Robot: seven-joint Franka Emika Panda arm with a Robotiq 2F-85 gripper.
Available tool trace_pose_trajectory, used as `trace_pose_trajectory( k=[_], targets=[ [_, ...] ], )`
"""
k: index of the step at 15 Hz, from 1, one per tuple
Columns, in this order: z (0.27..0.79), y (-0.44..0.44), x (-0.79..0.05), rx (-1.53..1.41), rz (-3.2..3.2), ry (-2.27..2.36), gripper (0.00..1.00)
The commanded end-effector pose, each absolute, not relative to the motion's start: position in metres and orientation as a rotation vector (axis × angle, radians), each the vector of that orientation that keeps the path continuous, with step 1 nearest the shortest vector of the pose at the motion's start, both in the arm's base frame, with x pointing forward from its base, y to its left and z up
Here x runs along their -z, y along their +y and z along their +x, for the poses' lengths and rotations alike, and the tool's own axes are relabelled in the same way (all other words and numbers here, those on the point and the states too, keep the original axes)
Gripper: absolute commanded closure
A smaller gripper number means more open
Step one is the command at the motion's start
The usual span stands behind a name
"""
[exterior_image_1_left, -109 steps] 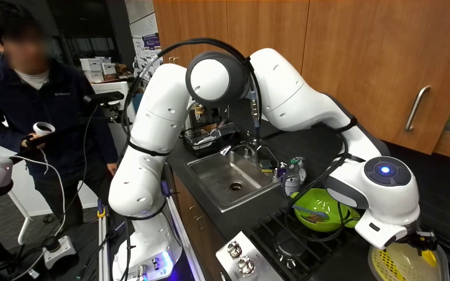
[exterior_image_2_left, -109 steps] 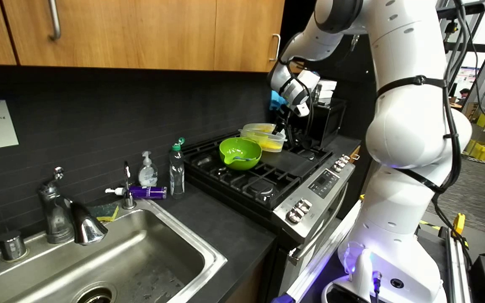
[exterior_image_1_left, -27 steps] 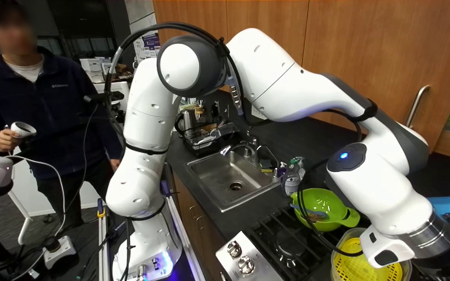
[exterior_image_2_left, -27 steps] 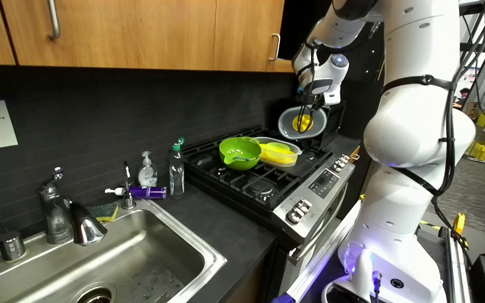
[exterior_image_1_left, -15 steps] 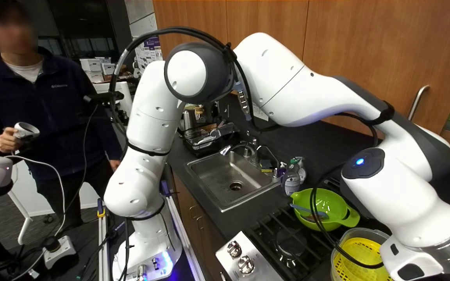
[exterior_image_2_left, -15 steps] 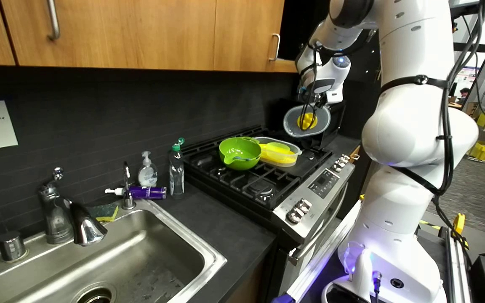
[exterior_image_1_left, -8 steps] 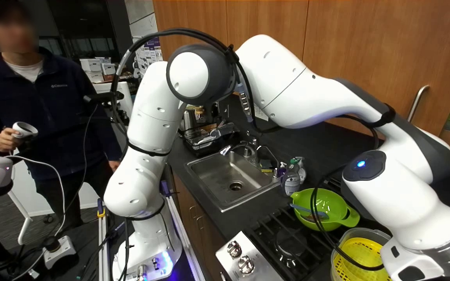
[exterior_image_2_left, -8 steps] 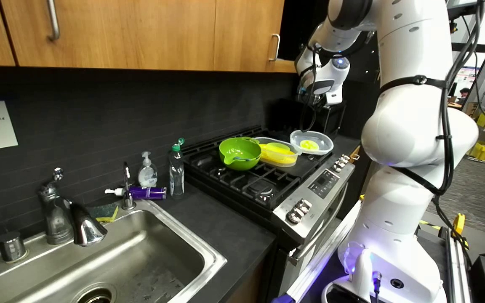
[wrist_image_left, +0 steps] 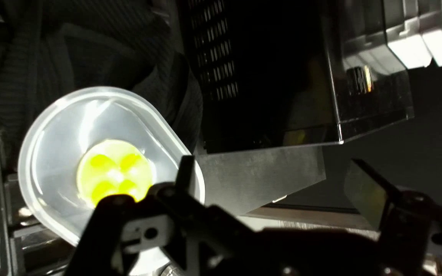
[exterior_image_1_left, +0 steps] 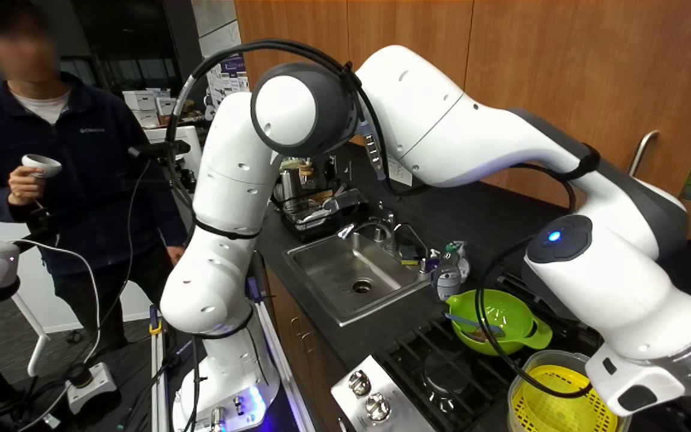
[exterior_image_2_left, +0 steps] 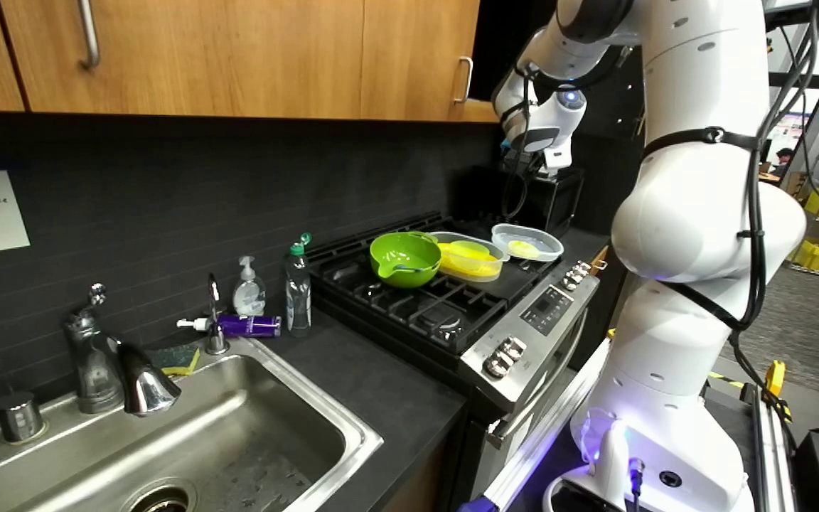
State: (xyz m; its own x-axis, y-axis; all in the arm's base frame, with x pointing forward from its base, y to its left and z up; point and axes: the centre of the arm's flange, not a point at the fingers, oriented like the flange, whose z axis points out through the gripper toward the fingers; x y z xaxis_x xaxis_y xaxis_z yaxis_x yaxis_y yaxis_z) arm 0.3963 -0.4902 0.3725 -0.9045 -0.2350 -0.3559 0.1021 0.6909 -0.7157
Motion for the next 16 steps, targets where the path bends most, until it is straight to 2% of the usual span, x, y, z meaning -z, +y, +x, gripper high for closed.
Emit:
trace_pose_trajectory(
  k=[1, 7, 16],
  targets=[
    [0.39, -0.455, -0.394, 1.037, -0.244, 2.412, 0.0],
    [0.356, -0.449, -0.388, 0.88, -0.314, 2.402, 0.0],
    [0.293, -0.382, -0.353, 0.512, -0.907, 2.337, 0.0]
  ],
)
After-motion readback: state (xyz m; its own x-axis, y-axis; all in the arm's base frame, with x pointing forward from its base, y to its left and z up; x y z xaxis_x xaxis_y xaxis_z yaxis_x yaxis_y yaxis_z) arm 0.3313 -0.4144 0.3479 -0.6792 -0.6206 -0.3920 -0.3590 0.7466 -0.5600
